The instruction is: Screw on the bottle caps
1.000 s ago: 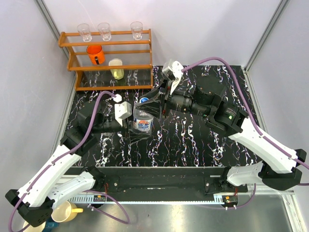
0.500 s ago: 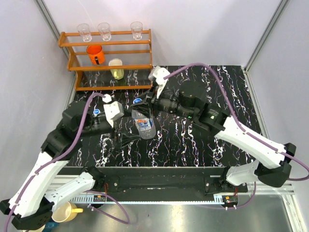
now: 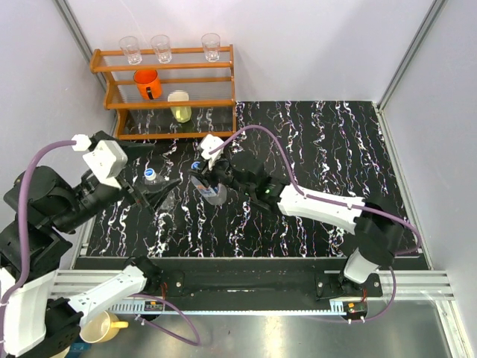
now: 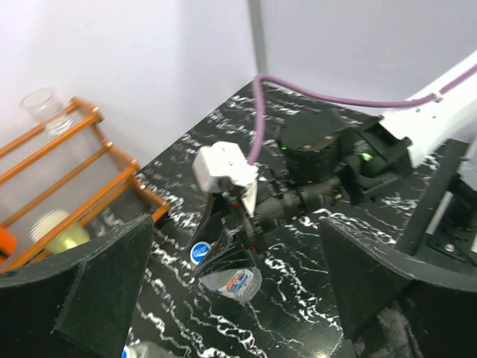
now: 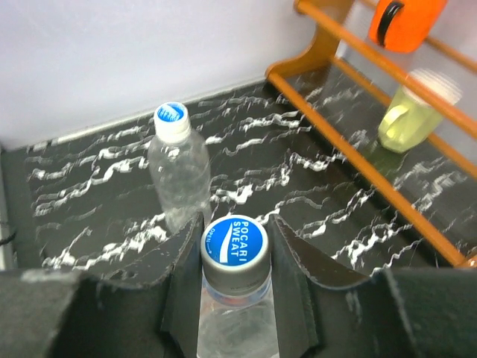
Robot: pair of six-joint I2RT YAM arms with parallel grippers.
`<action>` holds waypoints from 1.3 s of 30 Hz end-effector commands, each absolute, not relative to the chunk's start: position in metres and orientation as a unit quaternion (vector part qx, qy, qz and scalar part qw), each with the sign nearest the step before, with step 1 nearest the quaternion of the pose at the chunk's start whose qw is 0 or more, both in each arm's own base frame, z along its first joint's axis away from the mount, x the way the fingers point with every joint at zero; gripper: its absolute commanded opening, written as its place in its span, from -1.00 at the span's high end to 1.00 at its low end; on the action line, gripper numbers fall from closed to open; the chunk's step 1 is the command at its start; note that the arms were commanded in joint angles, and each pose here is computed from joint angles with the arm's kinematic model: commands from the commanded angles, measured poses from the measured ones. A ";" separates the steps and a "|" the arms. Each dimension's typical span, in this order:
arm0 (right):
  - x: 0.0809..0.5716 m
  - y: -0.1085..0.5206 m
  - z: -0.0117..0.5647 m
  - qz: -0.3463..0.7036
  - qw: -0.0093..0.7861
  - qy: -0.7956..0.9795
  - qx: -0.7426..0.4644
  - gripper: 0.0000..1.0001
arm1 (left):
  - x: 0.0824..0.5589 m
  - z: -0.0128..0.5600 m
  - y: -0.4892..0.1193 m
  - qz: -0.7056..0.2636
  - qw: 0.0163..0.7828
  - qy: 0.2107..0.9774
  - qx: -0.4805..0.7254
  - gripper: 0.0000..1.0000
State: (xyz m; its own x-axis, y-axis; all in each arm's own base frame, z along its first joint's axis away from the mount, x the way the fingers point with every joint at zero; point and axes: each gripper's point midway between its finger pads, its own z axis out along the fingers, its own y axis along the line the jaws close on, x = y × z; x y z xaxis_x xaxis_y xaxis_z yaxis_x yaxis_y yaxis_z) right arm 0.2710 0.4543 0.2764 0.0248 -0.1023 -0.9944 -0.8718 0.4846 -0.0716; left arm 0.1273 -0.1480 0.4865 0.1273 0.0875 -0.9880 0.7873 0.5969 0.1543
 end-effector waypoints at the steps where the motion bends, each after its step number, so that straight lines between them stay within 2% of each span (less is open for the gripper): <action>1: 0.294 0.464 0.331 0.338 0.698 0.542 -0.323 1.00 | 0.158 0.484 -0.115 -0.187 0.682 0.653 0.270 -0.98; 6: 0.304 0.475 0.324 0.366 0.724 0.516 -0.275 1.00 | 0.166 0.483 -0.100 -0.161 0.689 0.669 0.228 -0.98; 14: 0.316 0.494 0.294 0.382 0.703 0.542 -0.257 1.00 | 0.168 0.466 -0.107 -0.171 0.671 0.683 0.233 -0.98; 39: 0.320 0.499 0.226 0.397 0.649 0.608 -0.227 0.95 | 0.187 0.417 -0.131 -0.187 0.621 0.723 0.238 -0.98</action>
State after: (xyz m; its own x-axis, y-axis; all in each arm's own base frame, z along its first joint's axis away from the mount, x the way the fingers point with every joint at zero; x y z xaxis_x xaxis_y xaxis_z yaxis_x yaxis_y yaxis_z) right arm 0.3120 0.5037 0.2163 -0.0596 0.1845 -0.9810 -0.8137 0.5603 0.1548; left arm 0.1818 -0.1275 0.4080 -0.1399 0.1536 -0.9782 0.5860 0.8091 0.0432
